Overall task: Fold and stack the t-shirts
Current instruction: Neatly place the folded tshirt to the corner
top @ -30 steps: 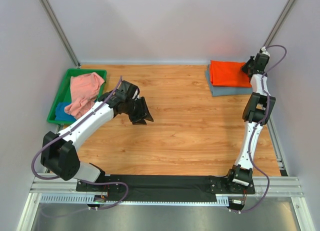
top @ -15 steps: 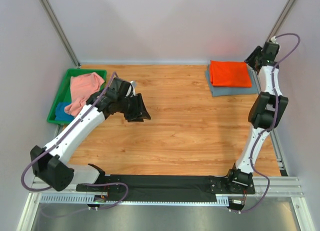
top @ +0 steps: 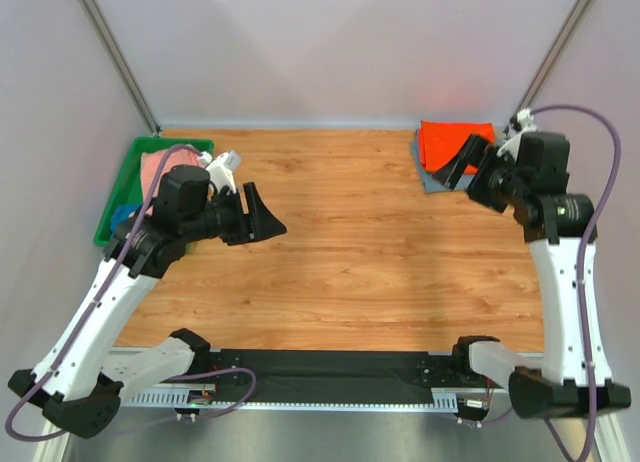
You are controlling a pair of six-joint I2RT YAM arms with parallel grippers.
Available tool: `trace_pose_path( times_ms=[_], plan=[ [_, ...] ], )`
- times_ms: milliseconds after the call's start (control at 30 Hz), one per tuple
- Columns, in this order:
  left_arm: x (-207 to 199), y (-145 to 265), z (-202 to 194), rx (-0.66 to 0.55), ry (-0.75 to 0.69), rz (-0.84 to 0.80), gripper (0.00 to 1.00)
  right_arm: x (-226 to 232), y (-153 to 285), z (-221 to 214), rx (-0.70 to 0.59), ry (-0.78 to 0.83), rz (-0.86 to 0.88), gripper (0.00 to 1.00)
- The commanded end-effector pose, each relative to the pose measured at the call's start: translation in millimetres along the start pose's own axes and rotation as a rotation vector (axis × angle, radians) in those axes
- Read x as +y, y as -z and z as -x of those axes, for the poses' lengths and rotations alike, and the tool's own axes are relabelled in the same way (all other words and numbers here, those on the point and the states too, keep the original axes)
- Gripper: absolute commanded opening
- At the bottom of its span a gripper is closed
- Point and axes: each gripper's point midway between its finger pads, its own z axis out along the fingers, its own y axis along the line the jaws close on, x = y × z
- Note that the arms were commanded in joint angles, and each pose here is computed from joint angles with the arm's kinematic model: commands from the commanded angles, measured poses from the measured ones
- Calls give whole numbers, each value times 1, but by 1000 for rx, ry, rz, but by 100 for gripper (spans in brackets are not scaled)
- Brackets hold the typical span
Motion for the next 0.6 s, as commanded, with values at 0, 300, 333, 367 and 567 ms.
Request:
trace_pose_path(
  times_ms=[0, 300, 333, 367, 567],
  plan=[
    [12, 28, 1, -77, -84, 74, 67, 12, 21, -75, 196, -136, 82, 100],
    [-13, 56, -35, 7, -90, -104, 100, 31, 99, -125, 129, -273, 280, 100],
    [-15, 58, -35, 6, -90, -114, 99, 31, 102, -125, 129, -272, 278, 100],
    [-16, 60, -37, 5, -88, -124, 100, 30, 105, -127, 136, -270, 272, 100],
    [-23, 70, -28, -75, -111, -151, 100, 28, 114, -123, 118, -242, 244, 100]
  ],
)
